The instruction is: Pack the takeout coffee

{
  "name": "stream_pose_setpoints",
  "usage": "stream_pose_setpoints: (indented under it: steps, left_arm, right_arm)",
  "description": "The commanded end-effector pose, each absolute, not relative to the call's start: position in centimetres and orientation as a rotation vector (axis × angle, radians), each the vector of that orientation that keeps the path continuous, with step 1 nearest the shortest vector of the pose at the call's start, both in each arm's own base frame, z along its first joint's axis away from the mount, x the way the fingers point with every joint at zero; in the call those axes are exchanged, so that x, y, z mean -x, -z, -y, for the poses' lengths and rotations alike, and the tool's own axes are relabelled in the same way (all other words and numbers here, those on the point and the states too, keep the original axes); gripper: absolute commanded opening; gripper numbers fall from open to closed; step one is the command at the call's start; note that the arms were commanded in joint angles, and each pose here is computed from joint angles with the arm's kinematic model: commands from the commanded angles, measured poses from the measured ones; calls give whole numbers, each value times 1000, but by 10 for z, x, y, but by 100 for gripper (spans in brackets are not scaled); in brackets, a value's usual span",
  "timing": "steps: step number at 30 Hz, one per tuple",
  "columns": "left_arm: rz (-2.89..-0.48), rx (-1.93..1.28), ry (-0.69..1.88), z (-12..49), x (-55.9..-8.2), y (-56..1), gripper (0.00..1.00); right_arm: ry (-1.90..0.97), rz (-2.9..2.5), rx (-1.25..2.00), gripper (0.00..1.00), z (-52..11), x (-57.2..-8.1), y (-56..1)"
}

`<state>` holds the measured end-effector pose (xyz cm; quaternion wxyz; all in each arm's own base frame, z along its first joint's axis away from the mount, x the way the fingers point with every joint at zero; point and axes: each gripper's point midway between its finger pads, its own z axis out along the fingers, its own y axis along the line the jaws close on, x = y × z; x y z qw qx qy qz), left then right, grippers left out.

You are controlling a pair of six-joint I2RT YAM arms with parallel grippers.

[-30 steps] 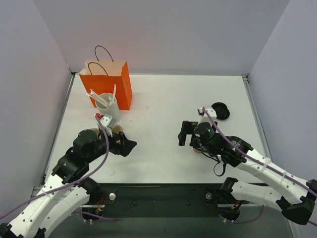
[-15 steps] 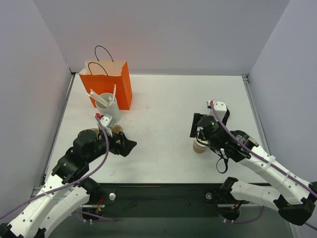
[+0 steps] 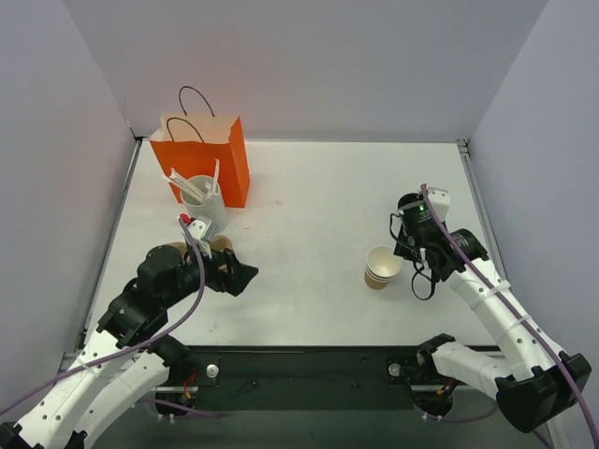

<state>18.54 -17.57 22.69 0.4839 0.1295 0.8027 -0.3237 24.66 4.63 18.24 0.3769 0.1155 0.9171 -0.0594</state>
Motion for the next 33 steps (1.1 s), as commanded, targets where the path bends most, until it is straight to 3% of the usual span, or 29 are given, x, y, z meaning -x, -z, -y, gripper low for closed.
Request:
stream_pose_setpoints:
  steps: [1, 33]
  left_arm:
    - [-1886, -317, 820, 179, -186, -250, 97]
    - [-1892, -319, 821, 180, -186, -249, 97]
  right_arm:
    - [114, -2468, -268, 35, -52, -233, -152]
    - [74, -2507, -310, 23, -56, -230, -116]
